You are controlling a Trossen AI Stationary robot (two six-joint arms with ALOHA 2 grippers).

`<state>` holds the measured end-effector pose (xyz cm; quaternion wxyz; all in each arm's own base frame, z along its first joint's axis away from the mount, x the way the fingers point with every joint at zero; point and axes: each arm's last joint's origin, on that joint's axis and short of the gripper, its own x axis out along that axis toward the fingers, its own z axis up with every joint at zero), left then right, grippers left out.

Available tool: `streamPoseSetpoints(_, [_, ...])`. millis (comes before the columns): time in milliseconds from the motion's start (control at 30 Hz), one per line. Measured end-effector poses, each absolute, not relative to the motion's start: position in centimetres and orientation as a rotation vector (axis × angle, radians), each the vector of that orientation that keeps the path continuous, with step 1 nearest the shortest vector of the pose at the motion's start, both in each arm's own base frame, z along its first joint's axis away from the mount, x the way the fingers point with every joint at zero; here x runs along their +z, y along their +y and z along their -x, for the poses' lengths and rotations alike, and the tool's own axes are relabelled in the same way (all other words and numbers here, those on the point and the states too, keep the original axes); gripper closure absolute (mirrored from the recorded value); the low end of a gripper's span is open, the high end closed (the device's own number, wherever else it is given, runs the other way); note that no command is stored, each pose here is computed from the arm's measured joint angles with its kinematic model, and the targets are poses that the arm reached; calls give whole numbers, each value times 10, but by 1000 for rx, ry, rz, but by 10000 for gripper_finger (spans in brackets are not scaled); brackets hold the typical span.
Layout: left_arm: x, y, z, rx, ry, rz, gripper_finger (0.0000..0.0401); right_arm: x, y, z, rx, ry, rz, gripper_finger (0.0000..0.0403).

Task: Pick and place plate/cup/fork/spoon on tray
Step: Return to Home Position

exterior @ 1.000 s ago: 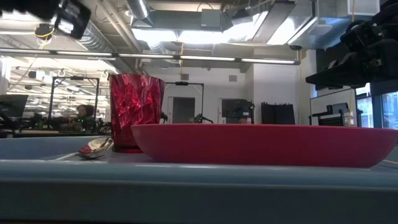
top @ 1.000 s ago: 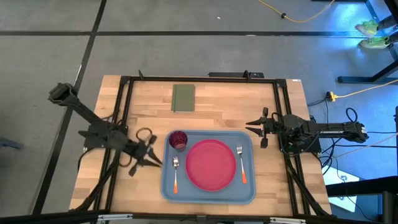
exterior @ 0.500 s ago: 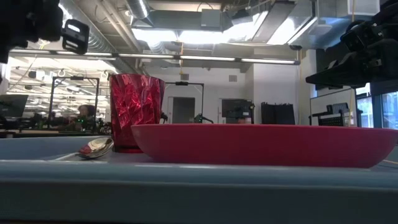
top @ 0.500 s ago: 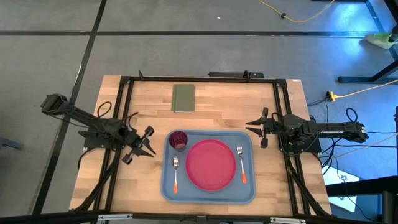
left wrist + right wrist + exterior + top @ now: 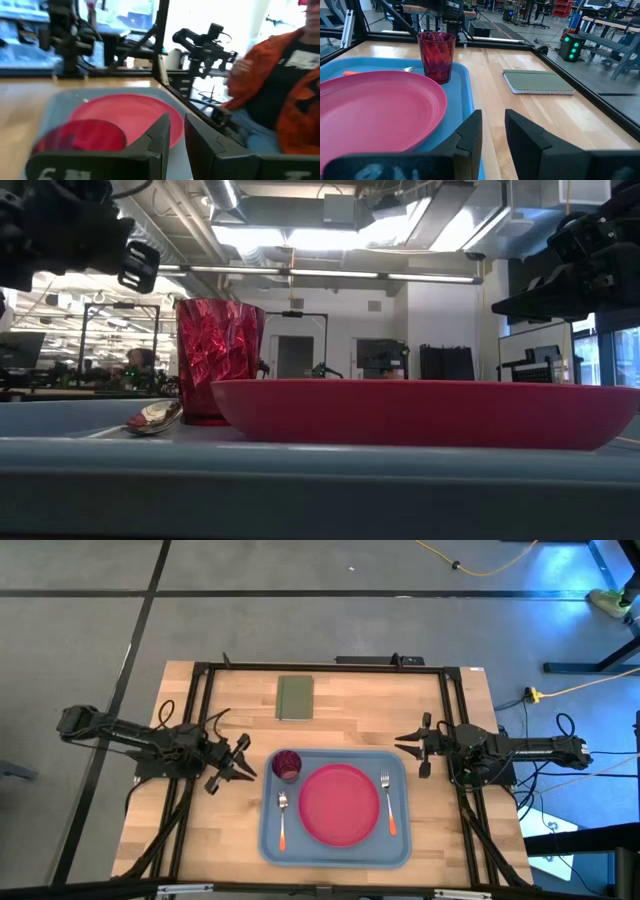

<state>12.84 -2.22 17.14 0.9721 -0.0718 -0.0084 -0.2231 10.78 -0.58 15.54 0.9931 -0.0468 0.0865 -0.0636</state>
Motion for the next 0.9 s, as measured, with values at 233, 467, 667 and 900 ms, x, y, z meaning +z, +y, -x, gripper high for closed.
streamPoseSetpoints(233, [173, -22, -125, -498, -11, 203, 351, 155, -6, -108, -128, 174, 94, 313])
streamPoseSetpoints(467, [173, -22, -121, -494, 3, 203, 351, 155, -6, -108, -128, 174, 94, 313])
streamPoseSetpoints(667, [172, -21, -115, -496, 8, 181, 351, 155, -6, -108, -128, 174, 94, 313])
streamPoseSetpoints(900, [173, -21, -108, -496, -4, 153, 351, 155, -6, -108, -128, 173, 94, 313])
